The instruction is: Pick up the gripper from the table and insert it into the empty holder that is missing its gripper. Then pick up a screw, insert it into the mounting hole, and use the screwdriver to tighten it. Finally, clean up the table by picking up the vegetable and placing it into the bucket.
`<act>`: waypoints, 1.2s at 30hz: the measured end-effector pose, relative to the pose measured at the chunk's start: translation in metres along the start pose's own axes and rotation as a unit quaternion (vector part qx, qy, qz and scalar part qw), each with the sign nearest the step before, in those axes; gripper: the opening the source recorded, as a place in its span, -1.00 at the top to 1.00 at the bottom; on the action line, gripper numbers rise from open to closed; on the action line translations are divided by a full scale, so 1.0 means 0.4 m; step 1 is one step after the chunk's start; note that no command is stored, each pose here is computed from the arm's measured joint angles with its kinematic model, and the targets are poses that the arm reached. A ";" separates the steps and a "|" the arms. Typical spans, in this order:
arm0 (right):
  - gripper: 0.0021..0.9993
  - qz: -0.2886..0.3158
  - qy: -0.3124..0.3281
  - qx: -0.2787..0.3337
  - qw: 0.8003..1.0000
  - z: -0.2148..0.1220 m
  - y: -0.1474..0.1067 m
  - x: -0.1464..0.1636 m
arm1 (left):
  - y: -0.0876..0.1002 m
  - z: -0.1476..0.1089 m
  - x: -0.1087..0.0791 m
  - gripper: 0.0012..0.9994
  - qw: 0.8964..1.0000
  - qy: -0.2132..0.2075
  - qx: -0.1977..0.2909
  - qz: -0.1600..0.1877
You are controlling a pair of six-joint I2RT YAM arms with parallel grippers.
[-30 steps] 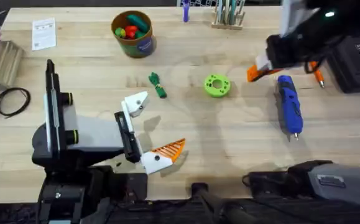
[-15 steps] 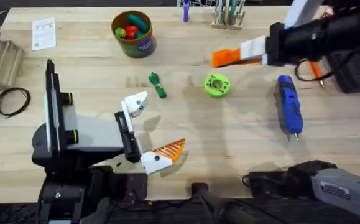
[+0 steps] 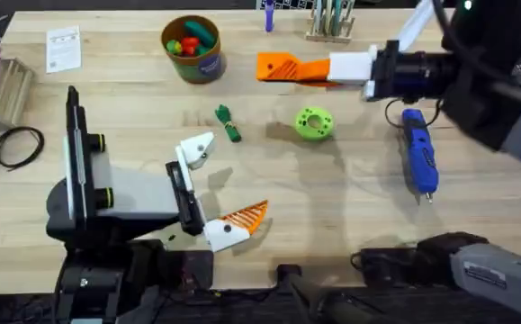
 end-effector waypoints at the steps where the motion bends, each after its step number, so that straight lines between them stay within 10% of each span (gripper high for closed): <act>1: 0.99 0.005 0.013 -0.007 1.000 -0.002 -0.006 -0.001 | 0.000 0.000 0.000 -0.97 1.000 0.000 0.000 0.000; 16: 0.99 0.209 0.135 0.077 0.966 -0.023 -0.149 -0.070 | 0.000 0.000 0.000 -0.97 1.000 0.000 0.000 0.000; 36: 0.99 0.261 0.183 0.167 0.933 0.071 -0.218 -0.076 | 0.000 0.000 0.000 -0.97 1.000 0.000 0.000 0.000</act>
Point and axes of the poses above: each hand's point on the last joint's axis, 136 mm out from that joint toward the fingers, its own z axis out along the fingers, its own x axis along the line the jaws close on, y = z × x, the point moved 7 cm from there along -z, back along the fingers, and after that the axes turned 12 degrees about -z, right-handed, at the moved point
